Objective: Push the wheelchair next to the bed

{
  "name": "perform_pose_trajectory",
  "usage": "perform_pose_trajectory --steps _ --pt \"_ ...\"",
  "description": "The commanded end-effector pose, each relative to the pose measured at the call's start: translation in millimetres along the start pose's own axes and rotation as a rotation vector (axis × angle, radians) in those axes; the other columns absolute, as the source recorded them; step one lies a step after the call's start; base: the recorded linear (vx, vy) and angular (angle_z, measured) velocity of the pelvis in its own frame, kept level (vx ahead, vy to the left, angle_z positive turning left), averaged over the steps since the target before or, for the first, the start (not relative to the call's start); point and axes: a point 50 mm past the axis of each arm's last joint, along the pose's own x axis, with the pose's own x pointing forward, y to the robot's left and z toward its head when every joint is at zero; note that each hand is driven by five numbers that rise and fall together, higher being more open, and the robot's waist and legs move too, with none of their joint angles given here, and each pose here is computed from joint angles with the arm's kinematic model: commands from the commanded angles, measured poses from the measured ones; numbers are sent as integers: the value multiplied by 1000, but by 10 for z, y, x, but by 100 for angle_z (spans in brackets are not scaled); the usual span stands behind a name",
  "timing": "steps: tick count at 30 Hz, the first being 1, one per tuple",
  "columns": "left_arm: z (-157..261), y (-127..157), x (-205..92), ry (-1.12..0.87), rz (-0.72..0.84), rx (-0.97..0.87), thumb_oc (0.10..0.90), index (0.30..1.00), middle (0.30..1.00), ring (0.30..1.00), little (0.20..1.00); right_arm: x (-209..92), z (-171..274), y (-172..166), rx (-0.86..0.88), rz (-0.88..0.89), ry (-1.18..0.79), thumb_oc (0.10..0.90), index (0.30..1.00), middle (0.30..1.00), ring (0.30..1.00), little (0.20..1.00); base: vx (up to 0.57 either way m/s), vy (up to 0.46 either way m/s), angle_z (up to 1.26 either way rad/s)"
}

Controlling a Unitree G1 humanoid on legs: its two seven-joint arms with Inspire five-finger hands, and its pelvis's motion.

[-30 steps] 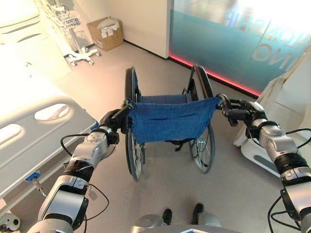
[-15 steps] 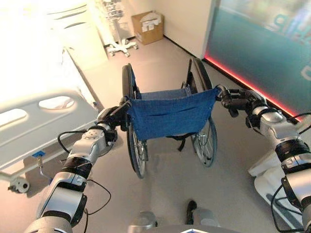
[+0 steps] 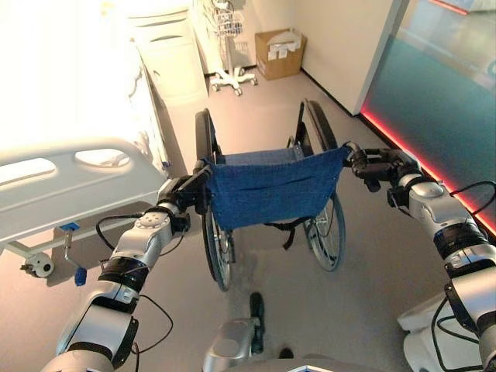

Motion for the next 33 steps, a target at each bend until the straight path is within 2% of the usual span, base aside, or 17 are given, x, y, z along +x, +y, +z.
perform_pose_trajectory --steps 1,6,9,21,28,33 --pt "680 -307 -110 -388 -148 41 400 300 300 300 300 -26 554 311 -69 172 -251 400 300 300 300 300 435 -120 -32" --pt "588 -223 -120 -356 -121 10 400 300 300 300 300 -41 476 493 -83 261 -272 400 300 300 300 300 409 -14 -68" --pt "437 -268 -127 -332 -130 17 400 300 300 300 300 -97 440 462 -38 267 -288 400 300 300 300 300 369 60 -37" --pt "191 -577 -127 -258 -237 42 400 300 300 300 300 -80 585 234 -52 177 -322 400 300 300 300 300 348 -245 59" --pt "64 -602 -119 -219 -269 69 400 300 300 300 300 -53 509 155 -80 129 -270 400 300 300 300 300 376 -358 93" --pt "89 -499 -74 -203 -184 13 400 300 300 300 300 -41 498 265 -102 159 -238 400 300 300 300 300 305 -343 83"
